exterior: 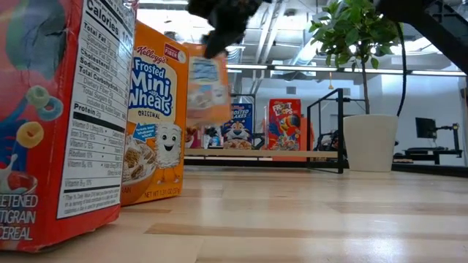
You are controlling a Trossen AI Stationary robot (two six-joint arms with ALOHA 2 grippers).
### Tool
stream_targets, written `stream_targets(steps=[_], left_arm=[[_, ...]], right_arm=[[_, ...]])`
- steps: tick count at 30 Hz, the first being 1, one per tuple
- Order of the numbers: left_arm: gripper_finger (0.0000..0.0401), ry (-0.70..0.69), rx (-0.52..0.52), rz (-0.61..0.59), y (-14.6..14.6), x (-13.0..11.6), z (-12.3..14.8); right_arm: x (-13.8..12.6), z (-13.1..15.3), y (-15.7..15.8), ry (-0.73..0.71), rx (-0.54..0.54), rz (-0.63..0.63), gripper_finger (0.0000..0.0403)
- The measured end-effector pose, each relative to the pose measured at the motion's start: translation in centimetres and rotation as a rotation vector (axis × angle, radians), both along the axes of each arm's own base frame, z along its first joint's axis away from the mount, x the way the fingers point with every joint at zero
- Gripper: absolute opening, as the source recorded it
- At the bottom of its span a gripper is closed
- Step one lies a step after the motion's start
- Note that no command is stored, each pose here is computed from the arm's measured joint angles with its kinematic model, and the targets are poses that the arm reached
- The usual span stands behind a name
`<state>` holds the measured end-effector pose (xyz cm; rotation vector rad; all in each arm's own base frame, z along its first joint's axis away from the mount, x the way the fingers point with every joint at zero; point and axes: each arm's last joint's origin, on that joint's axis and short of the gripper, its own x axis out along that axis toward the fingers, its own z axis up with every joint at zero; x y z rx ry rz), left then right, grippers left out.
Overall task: Stack cereal on shelf
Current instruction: Put the top orange cereal box on the shelf
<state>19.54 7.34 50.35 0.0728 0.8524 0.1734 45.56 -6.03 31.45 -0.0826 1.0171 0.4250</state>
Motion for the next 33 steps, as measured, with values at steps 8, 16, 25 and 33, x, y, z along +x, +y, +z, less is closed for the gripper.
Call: stream_targets(steps=[8, 16, 25, 33], left_arm=[[0.0297, 0.001, 0.002, -0.003, 0.0, 0.0, 0.0], [0.0297, 0.000, -0.001, 0.001, 0.0, 0.0, 0.0], [0.0297, 0.000, -0.001, 0.002, 0.0, 0.0, 0.0], [0.0297, 0.000, -0.001, 0.002, 0.0, 0.0, 0.0]], right_arm=[[-4.6, 3.7, -6.8, 0.014, -0.043, -0.203, 0.0173], [-5.4, 2.3, -12.2, 0.021, -0.071, -0.336, 0.0181], [-4.9, 0.3, -13.8, -0.009, -0.117, -0.371, 0.0172], [-4.9, -1.9, -13.8, 0.075, -0.151, -0.387, 0.0181]])
